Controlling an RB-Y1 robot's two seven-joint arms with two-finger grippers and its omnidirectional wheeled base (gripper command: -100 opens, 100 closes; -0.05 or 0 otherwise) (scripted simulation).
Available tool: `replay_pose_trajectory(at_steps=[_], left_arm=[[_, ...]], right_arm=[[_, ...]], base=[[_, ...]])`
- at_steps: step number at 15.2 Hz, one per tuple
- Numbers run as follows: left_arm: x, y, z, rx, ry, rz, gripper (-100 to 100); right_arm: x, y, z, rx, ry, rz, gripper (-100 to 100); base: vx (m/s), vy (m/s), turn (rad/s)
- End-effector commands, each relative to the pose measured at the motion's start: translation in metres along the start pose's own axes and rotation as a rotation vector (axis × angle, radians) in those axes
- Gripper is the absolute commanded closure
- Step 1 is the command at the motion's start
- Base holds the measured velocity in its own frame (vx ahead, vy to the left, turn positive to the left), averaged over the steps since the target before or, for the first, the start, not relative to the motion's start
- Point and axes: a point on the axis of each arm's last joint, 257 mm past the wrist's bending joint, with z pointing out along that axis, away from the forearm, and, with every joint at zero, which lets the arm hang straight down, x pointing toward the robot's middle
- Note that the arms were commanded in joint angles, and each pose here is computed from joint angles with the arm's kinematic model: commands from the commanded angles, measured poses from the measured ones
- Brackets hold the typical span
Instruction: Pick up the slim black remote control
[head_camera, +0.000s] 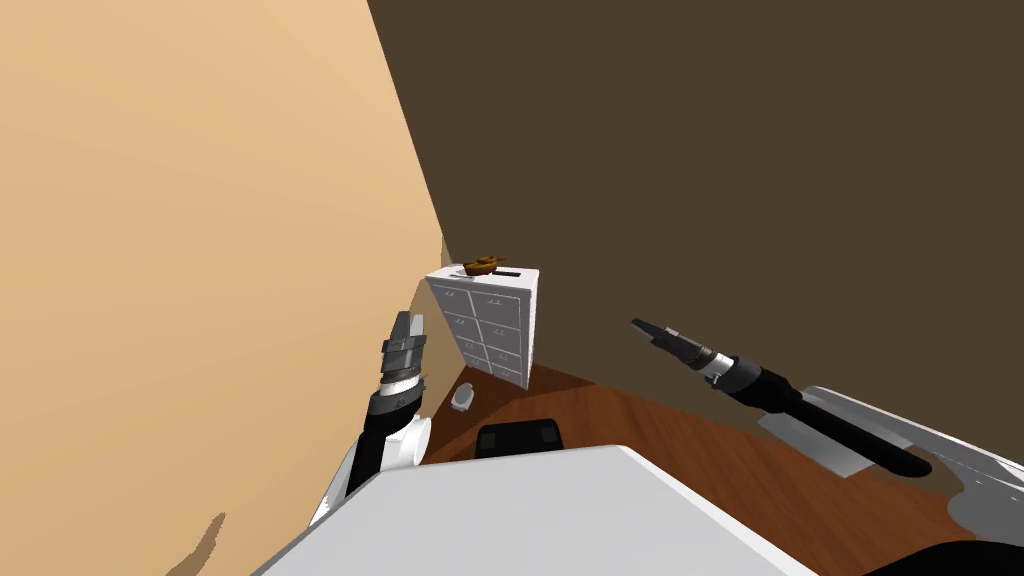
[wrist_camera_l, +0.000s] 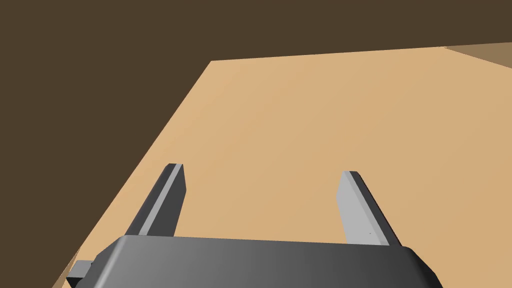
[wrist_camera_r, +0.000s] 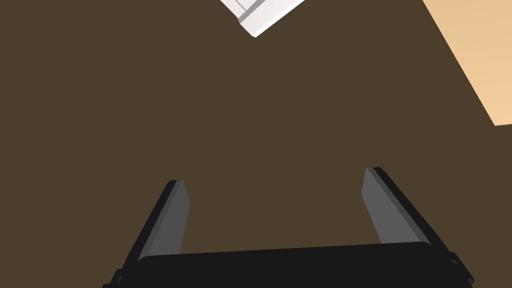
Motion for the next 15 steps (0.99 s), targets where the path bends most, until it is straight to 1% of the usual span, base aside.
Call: replay_pose_trajectory(at_steps=[1, 3, 4, 7, 8, 11, 12, 15], left_arm=[[0.0, 0.0, 0.0, 0.0, 0.0, 0.0, 0], [0.0, 0.0, 0.0, 0.0, 0.0, 0.0, 0], [0.0, 0.0, 0.0, 0.0, 0.0, 0.0, 0], [0.0, 0.0, 0.0, 0.0, 0.0, 0.0, 0], [0.0, 0.0, 0.0, 0.0, 0.0, 0.0, 0], [0.0, 0.0, 0.0, 0.0, 0.0, 0.0, 0], [0.0, 0.0, 0.0, 0.0, 0.0, 0.0, 0], [0.0, 0.0, 0.0, 0.0, 0.0, 0.0, 0]], right_arm=[[-0.006, -0.003, -0.002, 0.007, 0.038, -0.022, -100], [-0.008, 0.0, 0.003, 0.003, 0.067, -0.043, -100], [-0.013, -0.008, -0.004, 0.02, 0.091, -0.052, -100], [-0.017, -0.003, 0.003, 0.014, 0.137, -0.087, -100], [-0.022, -0.01, -0.003, 0.032, 0.161, -0.094, -100], [-0.026, -0.005, 0.005, 0.025, 0.209, -0.131, -100], [-0.03, -0.011, -0.001, 0.043, 0.235, -0.138, -100], [-0.034, -0.006, 0.008, 0.037, 0.283, -0.175, -100]], base=[[0.008, 0.007, 0.109], [0.003, 0.002, 0.02], [0.007, 0.012, 0.091], [0.012, 0.01, 0.051], [0.017, 0.017, 0.102], [0.017, 0.015, 0.057], [0.026, 0.021, 0.089], [0.025, 0.02, 0.067]])
